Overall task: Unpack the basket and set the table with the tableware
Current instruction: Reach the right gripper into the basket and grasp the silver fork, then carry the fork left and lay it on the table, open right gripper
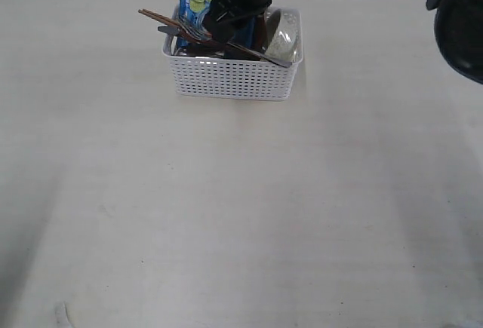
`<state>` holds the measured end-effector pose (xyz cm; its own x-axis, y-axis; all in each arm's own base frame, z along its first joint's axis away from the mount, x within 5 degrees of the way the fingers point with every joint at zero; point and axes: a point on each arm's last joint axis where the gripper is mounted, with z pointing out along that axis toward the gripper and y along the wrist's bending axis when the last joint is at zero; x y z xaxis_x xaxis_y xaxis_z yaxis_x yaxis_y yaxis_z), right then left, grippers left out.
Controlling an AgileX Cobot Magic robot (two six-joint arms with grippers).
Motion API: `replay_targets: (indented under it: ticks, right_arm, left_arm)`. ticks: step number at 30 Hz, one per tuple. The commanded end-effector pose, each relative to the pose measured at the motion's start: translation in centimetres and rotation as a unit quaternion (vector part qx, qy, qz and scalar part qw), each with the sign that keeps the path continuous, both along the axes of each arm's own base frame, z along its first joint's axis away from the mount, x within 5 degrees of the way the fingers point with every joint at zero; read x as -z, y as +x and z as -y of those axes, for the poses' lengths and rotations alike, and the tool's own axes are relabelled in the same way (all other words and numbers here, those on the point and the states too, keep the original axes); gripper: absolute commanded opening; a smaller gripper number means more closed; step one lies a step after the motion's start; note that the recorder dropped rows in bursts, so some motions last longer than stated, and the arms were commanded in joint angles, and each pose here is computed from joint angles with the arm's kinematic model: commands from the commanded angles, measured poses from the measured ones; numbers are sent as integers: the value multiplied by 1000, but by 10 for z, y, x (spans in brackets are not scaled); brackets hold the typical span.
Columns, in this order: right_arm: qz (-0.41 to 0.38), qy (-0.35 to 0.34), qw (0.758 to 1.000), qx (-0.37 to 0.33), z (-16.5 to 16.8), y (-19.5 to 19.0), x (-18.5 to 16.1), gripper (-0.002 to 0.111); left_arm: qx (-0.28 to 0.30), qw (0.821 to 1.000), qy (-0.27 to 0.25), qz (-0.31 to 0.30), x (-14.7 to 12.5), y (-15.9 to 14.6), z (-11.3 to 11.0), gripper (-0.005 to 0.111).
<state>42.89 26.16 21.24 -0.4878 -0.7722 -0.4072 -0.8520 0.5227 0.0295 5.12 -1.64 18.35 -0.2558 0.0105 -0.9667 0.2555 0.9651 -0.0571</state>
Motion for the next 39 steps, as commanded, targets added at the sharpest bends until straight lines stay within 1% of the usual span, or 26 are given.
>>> replay_targets:
  ticks: [1,5,6,7,8,9,10,12,14,16,19,21,22,23,26,29,30,31,32,33,35,36,38,39]
  right_arm:
    - [5,2,1000,-3,0,5,9,46]
    - [8,3,1000,0,-1,8,16,45]
    - [10,3,1000,0,-1,9,16,43]
    - [19,0,1000,-5,-1,10,16,30]
    - [22,-1,1000,-9,-1,10,16,23]
    - [29,-7,999,-15,-1,11,14,5]
    - [30,-6,999,-16,-1,11,12,0]
    - [34,-1,999,-19,-2,12,1,-1]
    - [46,15,999,-13,-1,9,-18,-1]
    - [62,37,997,-12,1,1,-50,-1]
    - [46,85,995,1,2,-18,-89,-1]
    - [30,103,994,22,2,-33,-111,-1]
    - [18,113,992,57,1,-40,-122,-1]
    - [2,121,989,84,0,-46,-128,-1]
    - [-20,136,983,118,-7,-61,-142,-1]
    - [-31,139,981,134,-24,-79,-148,-1]
    - [-28,128,981,139,-36,-90,-148,-1]
    - [-26,123,982,141,-41,-95,-147,-1]
    - [-14,112,984,139,-56,-107,-145,-1]
    - [-9,109,984,143,-61,-112,-143,-1]
    - [-13,107,984,141,-89,-139,-127,-1]
    - [-22,107,983,145,-96,-145,-119,-1]
    - [-50,101,981,157,-111,-165,-93,-1]
    - [-62,105,978,169,-119,-175,-74,-1]
  left_arm:
    - [2,1000,-2,0,1,0,0,0]
    - [2,1000,-2,0,1,0,0,0]
    - [2,1000,-2,0,1,0,0,0]
    - [2,1000,-2,0,1,0,0,0]
    - [2,1000,-2,0,1,0,0,0]
    - [2,1000,-2,0,1,0,0,0]
    - [2,1000,-2,0,1,0,0,0]
    - [2,1000,-2,0,1,0,0,0]
    - [2,1000,-2,0,1,0,0,0]
    - [2,1000,-2,0,1,0,0,0]
    - [2,1000,-2,0,1,0,0,0]
    - [2,1000,-2,0,1,0,0,0]
    - [2,1000,-2,0,1,0,0,0]
    - [2,1000,-2,0,1,0,0,0]
    - [2,1000,-2,0,1,0,0,0]
    - [2,1000,-2,0,1,0,0,0]
    - [2,1000,-2,0,1,0,0,0]
    - [2,1000,-2,0,1,0,0,0]
    - [2,1000,-2,0,1,0,0,0]
    - [2,1000,-2,0,1,0,0,0]
    - [2,1000,-2,0,1,0,0,0]
    - [2,1000,-2,0,1,0,0,0]
    - [2,1000,-2,0,1,0,0,0]
    - [2,1000,-2,0,1,0,0,0]
